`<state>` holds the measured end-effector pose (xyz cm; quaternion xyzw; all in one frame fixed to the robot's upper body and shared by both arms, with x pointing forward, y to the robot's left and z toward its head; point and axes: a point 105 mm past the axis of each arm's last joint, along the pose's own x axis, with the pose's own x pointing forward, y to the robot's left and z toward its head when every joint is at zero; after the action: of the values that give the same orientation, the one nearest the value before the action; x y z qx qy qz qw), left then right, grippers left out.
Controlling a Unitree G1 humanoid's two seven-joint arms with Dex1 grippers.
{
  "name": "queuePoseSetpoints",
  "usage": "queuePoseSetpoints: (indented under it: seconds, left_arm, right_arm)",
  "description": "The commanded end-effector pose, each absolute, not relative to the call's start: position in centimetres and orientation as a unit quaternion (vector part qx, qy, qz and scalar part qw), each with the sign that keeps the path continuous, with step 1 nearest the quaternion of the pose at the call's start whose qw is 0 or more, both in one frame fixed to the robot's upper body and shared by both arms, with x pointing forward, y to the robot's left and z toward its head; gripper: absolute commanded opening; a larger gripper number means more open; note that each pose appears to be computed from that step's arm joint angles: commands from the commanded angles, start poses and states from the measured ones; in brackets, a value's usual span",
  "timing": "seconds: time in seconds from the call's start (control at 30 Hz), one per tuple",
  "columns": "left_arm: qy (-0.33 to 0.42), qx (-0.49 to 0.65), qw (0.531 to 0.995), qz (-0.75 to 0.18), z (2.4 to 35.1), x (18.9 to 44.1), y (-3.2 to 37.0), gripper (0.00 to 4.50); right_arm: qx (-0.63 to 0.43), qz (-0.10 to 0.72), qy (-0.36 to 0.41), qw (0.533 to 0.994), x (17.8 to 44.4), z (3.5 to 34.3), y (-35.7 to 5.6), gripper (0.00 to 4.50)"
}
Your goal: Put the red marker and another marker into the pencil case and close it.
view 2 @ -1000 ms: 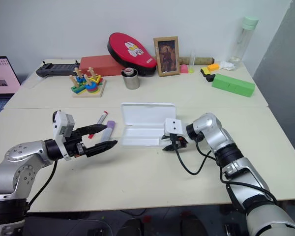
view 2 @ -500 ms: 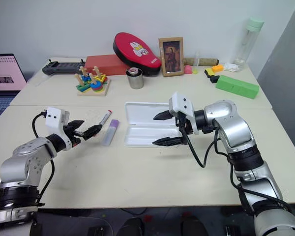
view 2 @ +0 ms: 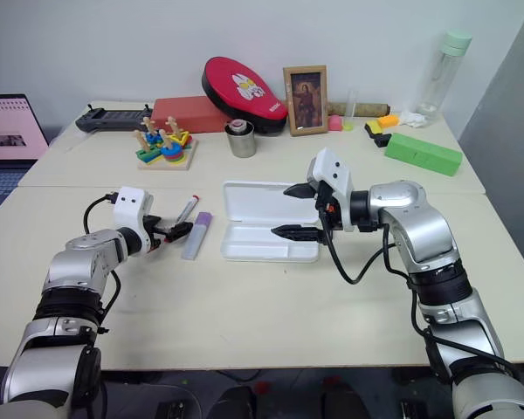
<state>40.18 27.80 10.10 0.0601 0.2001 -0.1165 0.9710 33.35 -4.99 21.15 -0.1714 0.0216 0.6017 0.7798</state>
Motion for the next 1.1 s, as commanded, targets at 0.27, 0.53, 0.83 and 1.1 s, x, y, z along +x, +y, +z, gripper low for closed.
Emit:
queuePoseSetpoints:
  seconds: [0.27, 0.53, 0.83, 1.1]
  left_arm:
    - [0.185, 0.073, 0.971, -0.135, 10.8, 41.0, 27.3, 2.43]
    - [0.183, 0.068, 0.972, -0.13, 10.8, 41.0, 27.7, 0.9]
    - [0.146, 0.079, 0.974, -0.153, 13.0, 40.2, 28.7, 0.43]
    - [0.022, 0.168, 0.915, -0.365, 24.4, 36.5, 24.5, 0.43]
  right_arm:
    - [-0.163, 0.585, -0.016, 0.794, 33.3, 23.3, -5.5, 4.5]
    - [-0.163, 0.585, -0.017, 0.794, 33.3, 23.2, -5.4, 4.5]
    - [-0.157, 0.582, -0.02, 0.797, 33.1, 23.6, -6.1, 4.5]
    - [-0.153, 0.59, -0.035, 0.792, 31.3, 25.8, -9.1, 4.5]
